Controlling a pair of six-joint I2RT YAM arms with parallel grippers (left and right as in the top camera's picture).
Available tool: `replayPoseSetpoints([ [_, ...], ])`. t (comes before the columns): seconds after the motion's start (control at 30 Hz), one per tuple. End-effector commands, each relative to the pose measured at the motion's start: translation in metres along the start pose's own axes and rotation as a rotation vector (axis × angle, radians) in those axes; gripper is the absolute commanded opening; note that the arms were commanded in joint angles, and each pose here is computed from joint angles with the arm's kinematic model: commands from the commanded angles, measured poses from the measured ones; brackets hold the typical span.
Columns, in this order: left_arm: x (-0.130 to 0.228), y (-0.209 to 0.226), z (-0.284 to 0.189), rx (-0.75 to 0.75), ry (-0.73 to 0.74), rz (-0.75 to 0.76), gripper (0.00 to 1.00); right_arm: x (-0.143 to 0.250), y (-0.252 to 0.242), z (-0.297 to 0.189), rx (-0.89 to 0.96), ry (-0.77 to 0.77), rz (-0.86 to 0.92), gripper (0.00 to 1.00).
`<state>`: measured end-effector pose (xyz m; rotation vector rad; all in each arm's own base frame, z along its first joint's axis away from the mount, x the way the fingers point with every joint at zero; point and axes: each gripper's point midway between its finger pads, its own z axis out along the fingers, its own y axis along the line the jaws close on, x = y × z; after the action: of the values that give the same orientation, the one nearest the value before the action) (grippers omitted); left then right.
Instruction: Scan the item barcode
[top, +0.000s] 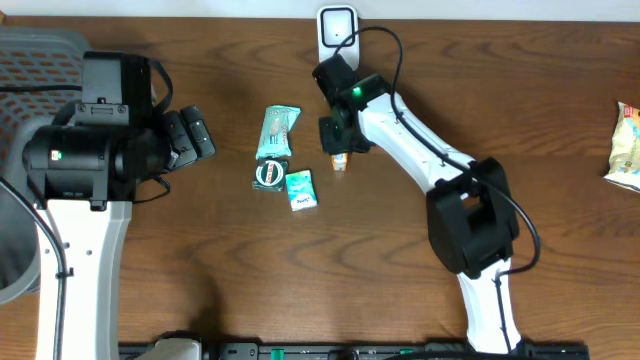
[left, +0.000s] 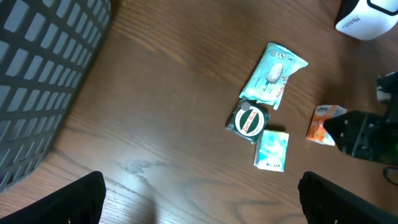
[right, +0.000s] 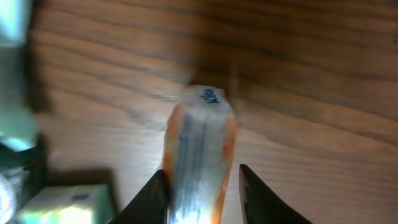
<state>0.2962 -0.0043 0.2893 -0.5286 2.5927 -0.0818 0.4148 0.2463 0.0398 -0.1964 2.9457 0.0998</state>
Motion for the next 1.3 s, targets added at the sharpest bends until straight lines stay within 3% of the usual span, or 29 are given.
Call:
replayPoseSetpoints([
  [0.0,-0.001,0.003,-0.002,-0.011,-0.009,-0.015,0.98,-0.001,-0.027,0.007,0.127,-0.005,0.024,0.33],
  [0.33,-0.001,0.003,-0.002,-0.011,-0.009,-0.015,0.98,0.006,-0.074,-0.024,0.207,0.039,0.082,0.44],
  [0.43,-0.001,0.003,-0.002,-0.011,-0.009,-0.015,0.98,0.011,-0.07,-0.024,0.148,0.076,0.036,0.45],
  [0.53,-0.001,0.003,-0.002,-0.011,-0.009,-0.015,0.98,0.008,-0.073,-0.022,0.12,0.079,0.027,0.57],
  [0.63,-0.001,0.003,-0.002,-0.011,-0.009,-0.015,0.98,-0.001,-0.066,-0.021,0.009,0.069,0.059,0.61],
  [0.73,-0.001,0.003,-0.002,-0.011,-0.009,-0.015,0.97,-0.007,-0.049,-0.023,-0.189,0.075,0.008,0.59],
  [0.87,-0.001,0.003,-0.002,-0.011,-0.009,-0.015,0.98,-0.01,-0.059,-0.024,-0.247,0.078,-0.005,0.57],
  [1.0,-0.001,0.003,-0.002,-0.011,-0.009,-0.015,0.98,-0.006,-0.061,-0.022,-0.352,0.095,-0.007,0.49],
  [1.27,-0.001,0.003,-0.002,-0.012,-0.009,-0.015,0.97,0.009,-0.047,0.006,-0.541,0.093,0.009,0.5],
])
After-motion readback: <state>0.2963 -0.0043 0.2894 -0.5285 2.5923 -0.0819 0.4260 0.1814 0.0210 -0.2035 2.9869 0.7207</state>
